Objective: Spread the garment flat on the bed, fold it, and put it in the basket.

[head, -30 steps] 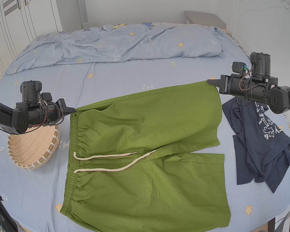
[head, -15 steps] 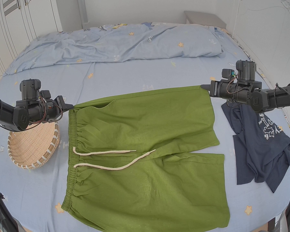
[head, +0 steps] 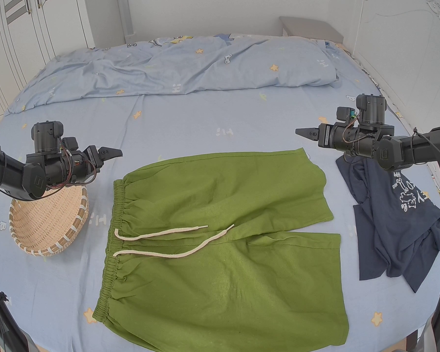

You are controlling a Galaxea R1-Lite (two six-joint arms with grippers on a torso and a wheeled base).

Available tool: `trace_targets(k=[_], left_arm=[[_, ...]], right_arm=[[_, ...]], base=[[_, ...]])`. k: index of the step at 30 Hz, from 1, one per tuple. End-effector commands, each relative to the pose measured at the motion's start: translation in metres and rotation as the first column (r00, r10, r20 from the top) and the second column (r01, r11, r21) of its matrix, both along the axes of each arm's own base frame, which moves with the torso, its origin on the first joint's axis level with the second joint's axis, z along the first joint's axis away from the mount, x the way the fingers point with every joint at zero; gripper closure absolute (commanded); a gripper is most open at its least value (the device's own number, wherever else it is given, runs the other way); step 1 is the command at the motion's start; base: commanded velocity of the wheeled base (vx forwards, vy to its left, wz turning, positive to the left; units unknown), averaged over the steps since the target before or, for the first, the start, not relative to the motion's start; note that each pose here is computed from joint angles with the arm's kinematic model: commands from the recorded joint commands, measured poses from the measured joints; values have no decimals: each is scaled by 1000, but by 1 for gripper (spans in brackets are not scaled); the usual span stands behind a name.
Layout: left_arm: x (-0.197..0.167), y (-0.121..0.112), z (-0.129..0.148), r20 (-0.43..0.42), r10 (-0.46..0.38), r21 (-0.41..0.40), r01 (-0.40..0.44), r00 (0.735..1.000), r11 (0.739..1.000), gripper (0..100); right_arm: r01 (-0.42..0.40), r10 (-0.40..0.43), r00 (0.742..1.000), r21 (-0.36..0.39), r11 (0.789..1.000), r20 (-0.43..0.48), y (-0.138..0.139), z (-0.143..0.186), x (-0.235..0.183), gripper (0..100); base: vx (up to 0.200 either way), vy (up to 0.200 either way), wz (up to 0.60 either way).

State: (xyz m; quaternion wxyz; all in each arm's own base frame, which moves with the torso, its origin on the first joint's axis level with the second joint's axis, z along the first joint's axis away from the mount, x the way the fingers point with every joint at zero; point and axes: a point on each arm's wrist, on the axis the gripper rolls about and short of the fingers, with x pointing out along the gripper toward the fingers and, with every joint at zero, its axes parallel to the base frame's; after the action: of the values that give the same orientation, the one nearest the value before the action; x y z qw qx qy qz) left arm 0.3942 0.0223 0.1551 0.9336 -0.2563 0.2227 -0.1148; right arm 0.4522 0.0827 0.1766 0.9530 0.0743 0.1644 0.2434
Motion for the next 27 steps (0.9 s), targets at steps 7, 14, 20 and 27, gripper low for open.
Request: trace_targets(k=[7, 14, 20, 27], left_arm=[[-14, -17, 15, 28, -41, -2, 41, 999, 999, 0], [-51, -31, 31, 13, -66, -36, 66, 998, 997, 0], [-105, -38, 4, -149, -81, -105, 66, 986, 992, 0], [-183, -34, -46, -331, -207, -206, 144, 921, 968, 100]], right_arm=[[39, -37, 999, 63, 997, -24, -9, 8, -2, 0], [82, -67, 991, 131, 988, -117, -25, 39, -79, 0], [102, -64, 956, 121, 987, -287, -33, 6, -159, 0], [62, -22, 917, 89, 994, -398, -29, -42, -221, 0]], base=[[0, 0, 0], [0, 0, 0], [0, 0, 0], [0, 0, 0]])
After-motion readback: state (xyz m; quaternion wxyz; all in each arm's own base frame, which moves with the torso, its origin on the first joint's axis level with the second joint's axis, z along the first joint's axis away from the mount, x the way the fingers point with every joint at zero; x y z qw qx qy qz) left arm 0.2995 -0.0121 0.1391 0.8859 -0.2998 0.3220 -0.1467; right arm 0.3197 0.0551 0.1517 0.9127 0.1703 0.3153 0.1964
